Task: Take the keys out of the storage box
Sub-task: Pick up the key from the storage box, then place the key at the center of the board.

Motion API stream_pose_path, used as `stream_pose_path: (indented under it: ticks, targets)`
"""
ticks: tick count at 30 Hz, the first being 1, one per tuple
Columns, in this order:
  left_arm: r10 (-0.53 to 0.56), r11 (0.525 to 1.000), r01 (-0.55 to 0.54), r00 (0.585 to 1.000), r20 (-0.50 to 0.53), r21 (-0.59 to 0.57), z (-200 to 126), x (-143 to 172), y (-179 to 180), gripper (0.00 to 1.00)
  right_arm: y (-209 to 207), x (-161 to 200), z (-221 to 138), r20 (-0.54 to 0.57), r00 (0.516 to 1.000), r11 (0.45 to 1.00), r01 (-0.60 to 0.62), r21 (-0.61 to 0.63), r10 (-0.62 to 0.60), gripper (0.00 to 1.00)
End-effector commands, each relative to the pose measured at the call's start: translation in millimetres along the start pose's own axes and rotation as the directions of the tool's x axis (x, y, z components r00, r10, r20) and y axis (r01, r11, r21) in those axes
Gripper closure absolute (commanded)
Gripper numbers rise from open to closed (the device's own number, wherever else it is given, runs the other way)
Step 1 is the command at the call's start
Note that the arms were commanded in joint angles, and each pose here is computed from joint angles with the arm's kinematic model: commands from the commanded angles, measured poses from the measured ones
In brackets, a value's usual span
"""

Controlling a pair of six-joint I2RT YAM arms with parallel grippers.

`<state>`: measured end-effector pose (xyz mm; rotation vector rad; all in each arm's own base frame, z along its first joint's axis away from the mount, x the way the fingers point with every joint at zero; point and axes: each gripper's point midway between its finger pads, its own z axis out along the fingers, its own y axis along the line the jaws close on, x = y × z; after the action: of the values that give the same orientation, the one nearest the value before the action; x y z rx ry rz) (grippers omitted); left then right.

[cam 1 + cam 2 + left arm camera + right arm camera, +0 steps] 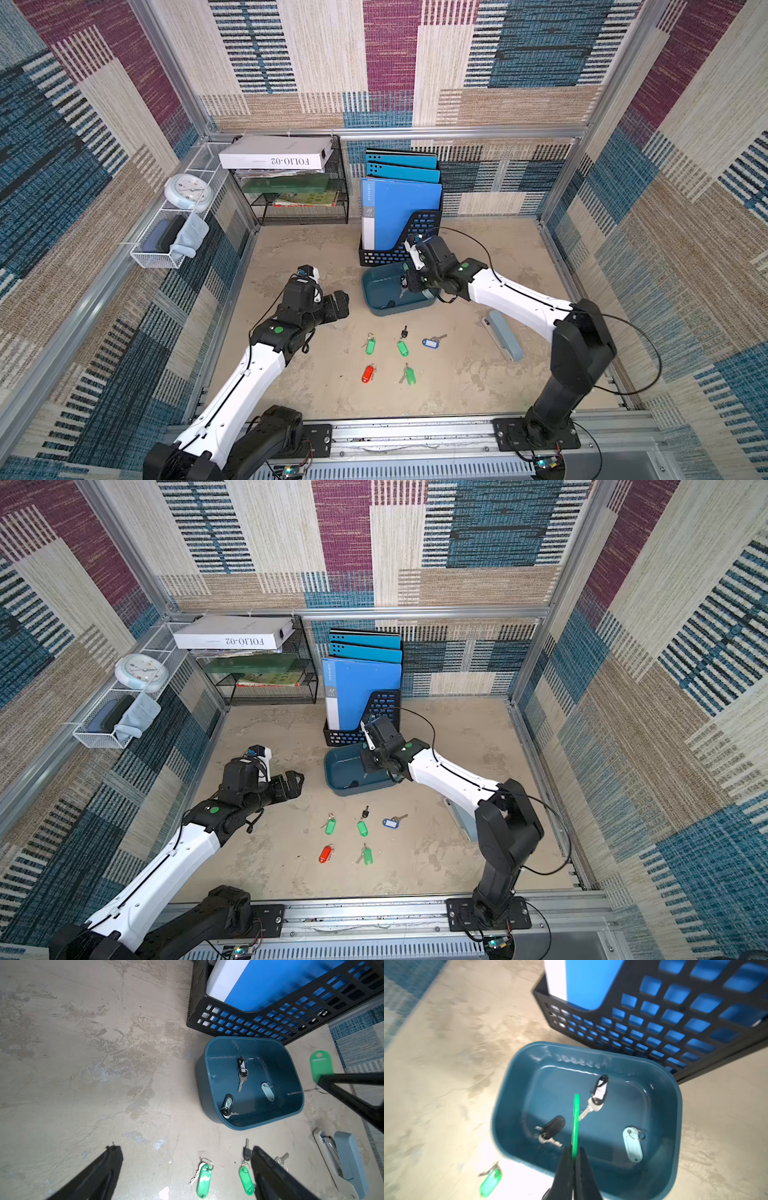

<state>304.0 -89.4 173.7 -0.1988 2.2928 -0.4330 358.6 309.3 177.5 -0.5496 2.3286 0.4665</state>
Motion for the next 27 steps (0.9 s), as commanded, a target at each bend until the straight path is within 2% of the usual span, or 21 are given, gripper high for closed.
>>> stream_pose_path:
  ticks: [1,3,4,9,13,17,19,27]
  targets:
    - [0.009,1.0,-0.009,1.0,0.008,0.011,-0.5,-1.3,-1.7,0.01,37.8,15.0,-36.0,0.017,0.999,0.97,0.043,-0.24,-0.04,1.0]
    - [0.008,1.0,-0.008,1.0,0.008,0.015,-0.4,-1.2,-2.2,0.01,52.0,37.1,-61.9,0.027,0.999,0.935,0.049,-0.351,-0.042,1.0]
    - [0.006,1.0,-0.006,1.0,0.008,0.017,-0.4,-1.0,-2.5,0.01,52.5,45.0,-71.4,0.033,0.999,0.929,0.035,-0.369,-0.024,1.0]
    - [0.005,1.0,-0.005,1.0,0.005,0.019,0.0,-0.9,-2.9,0.01,38.7,106.5,-96.1,-0.036,0.997,0.926,-0.07,-0.37,0.061,1.0]
    - [0.002,1.0,-0.002,1.0,0.002,0.013,1.1,-0.6,-2.0,0.01,18.5,152.2,-93.5,-0.13,0.98,0.943,-0.18,-0.28,0.148,1.0]
    - [0.003,1.0,-0.003,1.0,0.001,0.003,1.8,-0.6,-0.3,0.01,21.8,184.6,-90.0,-0.192,0.959,0.928,-0.255,-0.27,0.208,1.0]
    - [0.005,1.0,-0.005,1.0,0.001,-0.004,1.9,-0.7,0.8,0.01,27.1,190.3,-87.9,-0.195,0.954,0.917,-0.276,-0.287,0.226,1.0]
    - [0.006,1.0,-0.006,1.0,-0.001,-0.006,2.2,0.7,1.6,0.01,15.1,219.2,-67.5,-0.231,0.907,0.893,-0.399,-0.207,0.352,1.0]
